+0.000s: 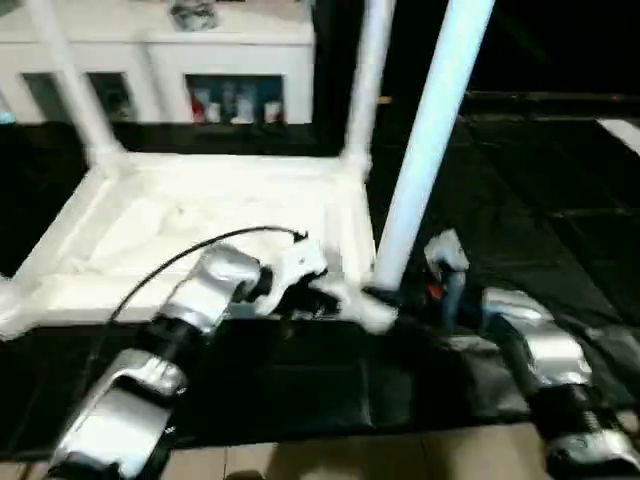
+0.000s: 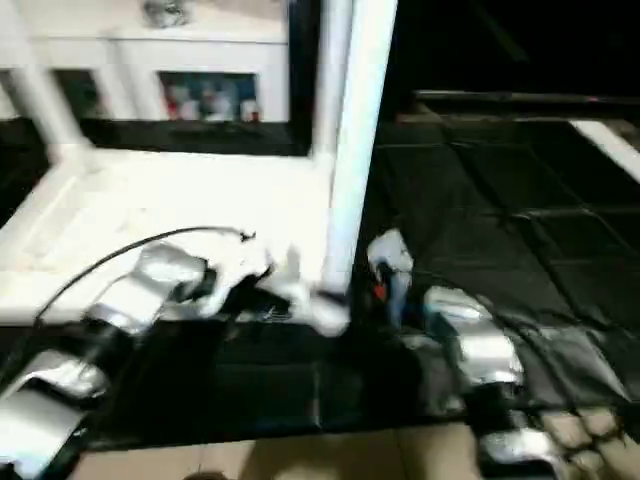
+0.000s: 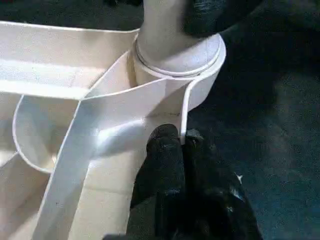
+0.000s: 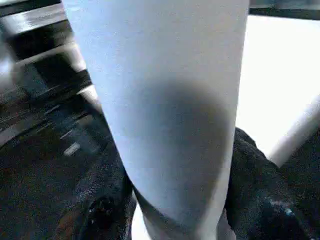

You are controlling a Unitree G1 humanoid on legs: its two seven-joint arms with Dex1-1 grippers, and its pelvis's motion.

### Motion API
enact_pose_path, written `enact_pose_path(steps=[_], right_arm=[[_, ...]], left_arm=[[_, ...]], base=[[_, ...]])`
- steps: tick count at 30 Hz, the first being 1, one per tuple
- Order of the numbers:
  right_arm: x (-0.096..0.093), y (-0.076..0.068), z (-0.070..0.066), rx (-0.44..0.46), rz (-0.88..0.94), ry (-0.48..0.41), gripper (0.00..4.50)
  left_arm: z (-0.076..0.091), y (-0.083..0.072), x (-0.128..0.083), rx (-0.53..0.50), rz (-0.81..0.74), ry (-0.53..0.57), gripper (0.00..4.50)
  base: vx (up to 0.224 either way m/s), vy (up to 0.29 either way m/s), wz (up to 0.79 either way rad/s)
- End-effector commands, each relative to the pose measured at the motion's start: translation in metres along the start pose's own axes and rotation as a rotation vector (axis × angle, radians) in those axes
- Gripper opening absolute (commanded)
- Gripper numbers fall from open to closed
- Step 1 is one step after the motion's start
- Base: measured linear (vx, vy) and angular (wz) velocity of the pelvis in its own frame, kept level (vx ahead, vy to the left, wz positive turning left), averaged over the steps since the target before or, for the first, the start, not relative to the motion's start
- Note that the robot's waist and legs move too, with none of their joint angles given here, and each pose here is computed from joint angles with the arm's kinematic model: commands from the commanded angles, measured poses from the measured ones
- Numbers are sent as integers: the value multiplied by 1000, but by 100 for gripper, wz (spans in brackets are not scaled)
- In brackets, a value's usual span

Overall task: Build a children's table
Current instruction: Rotate leg to tighten

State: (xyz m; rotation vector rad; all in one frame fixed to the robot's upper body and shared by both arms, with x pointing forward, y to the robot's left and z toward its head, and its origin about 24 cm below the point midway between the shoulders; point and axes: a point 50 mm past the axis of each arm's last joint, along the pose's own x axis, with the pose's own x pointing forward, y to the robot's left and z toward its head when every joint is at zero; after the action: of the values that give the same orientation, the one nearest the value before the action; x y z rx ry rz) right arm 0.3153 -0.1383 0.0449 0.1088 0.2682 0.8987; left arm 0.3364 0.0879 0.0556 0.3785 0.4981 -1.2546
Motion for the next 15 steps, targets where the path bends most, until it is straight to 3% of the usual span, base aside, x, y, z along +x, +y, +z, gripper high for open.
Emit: enact_pose_path(steps=[1,7,12,14,15], right_arm=[[37,33,-21,122,90,69,207],[75,45,-13,176,-43,71,206],[91,40,-6,167,-199,89,206],[90,39,-5,164,-192,79,270],[88,38,-6,163,-186,76,270]], left_arm=[[36,5,13,-7,130,-114,0],[46,13,24,-82,315,-123,0],[48,19,22,-75,407,-105,0],[46,20,20,-68,407,-100,0],[45,20,18,-62,404,-94,0]], base=[[0,0,0],[0,0,0],[0,0,0],[0,0,0],[0,0,0]])
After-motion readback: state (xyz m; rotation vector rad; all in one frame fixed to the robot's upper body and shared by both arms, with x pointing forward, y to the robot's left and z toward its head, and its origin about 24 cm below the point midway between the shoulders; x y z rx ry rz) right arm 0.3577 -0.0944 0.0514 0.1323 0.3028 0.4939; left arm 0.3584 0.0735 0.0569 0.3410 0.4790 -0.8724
